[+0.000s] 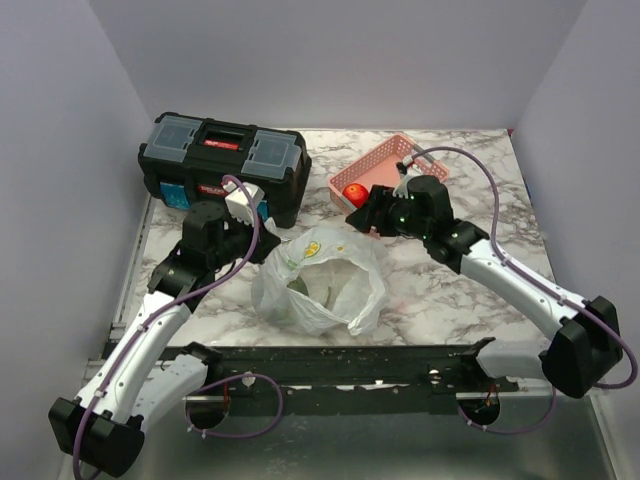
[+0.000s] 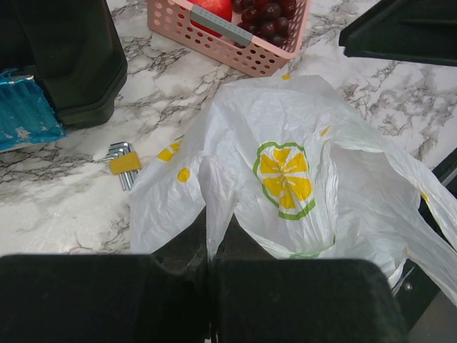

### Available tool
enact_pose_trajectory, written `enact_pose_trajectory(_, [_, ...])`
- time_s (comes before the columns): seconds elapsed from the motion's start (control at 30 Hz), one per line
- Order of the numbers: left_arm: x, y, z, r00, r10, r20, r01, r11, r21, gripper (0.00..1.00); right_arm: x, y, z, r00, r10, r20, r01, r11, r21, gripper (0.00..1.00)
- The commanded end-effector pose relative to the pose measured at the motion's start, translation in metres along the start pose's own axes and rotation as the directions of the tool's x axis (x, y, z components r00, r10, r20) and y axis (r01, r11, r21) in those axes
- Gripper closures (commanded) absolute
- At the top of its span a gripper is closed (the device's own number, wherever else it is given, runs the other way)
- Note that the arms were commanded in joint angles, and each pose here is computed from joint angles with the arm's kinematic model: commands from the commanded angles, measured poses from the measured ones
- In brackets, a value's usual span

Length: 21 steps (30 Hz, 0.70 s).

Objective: Take the fake fruits out of the plastic bag

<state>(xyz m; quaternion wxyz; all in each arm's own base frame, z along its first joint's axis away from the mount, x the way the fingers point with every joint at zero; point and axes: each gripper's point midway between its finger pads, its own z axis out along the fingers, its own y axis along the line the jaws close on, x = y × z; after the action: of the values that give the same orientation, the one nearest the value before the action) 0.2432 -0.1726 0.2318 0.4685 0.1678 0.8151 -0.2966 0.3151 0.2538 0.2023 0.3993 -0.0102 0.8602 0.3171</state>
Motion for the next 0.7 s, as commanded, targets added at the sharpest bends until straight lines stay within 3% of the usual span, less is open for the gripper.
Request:
enact_pose_trajectory(0.0, [-0.011,0.0,-0.002,0.999,0.017,0.036,-0.016,1.0,-0.006,1.0,0.005,0.075,-0.025,0.999,-0.03,0.013,0.033,0.939,-0.344,0.27])
enact_pose_trajectory(0.2, [0.002,0.008,-0.01,0.998,-0.065,0.013,0.066,0.995,-0.08,1.0,0.061,0.138,-0.037,0.979,-0.201,-0.044,0.153,0.852,-0.501,0.23])
enact_pose_trajectory(0.4, [0.05,0.031,-0.039,0.97,-0.241,-0.038,0.221,0.935,-0.279,1.0,0.144,0.156,-0.033,0.944,-0.297,-0.147,0.156,0.789,-0.594,0.23])
enact_pose_trajectory(0.57, [0.063,0.031,-0.062,0.923,-0.367,0.116,0.385,0.873,-0.299,1.0,0.204,0.142,-0.018,0.903,-0.361,-0.234,0.161,0.788,-0.594,0.23])
enact_pose_trajectory(0.67, [0.071,0.036,-0.067,0.852,-0.472,0.224,0.521,0.806,-0.282,1.0,0.232,0.127,-0.006,0.889,-0.363,-0.279,0.159,0.815,-0.557,0.25])
